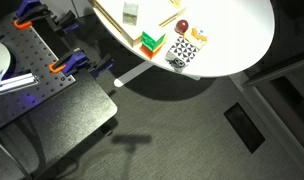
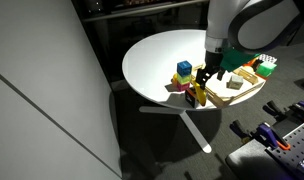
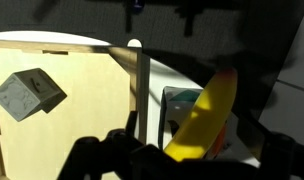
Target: Pick up the yellow banana toy and put it in the tray
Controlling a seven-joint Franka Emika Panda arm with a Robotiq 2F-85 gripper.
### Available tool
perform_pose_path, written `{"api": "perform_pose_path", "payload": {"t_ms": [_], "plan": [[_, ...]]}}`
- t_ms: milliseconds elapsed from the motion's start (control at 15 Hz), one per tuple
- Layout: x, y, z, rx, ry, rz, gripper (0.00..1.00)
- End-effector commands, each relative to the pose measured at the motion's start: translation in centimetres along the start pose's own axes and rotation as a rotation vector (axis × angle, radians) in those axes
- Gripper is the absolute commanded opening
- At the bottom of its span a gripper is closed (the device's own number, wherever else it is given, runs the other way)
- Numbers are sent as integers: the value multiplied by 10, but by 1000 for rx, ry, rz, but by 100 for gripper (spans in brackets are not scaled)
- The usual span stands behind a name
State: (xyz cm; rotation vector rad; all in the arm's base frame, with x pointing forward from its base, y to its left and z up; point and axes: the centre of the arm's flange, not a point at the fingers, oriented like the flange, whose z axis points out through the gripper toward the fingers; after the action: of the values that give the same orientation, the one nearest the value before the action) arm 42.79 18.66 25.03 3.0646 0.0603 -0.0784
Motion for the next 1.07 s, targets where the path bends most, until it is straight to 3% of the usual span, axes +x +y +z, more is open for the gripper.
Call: {"api": "perform_pose_path", "payload": {"t_ms": [0,267,333,467,1000], "plan": [[7,-9,12,-15,20,3,100],[10,-13,23,-19,19,-8,100],[11,-14,25,-20,17,-11,75],[13,-17,28,-20,9,-15,66],[18,-29,28,-15,-1,-36,3]]}}
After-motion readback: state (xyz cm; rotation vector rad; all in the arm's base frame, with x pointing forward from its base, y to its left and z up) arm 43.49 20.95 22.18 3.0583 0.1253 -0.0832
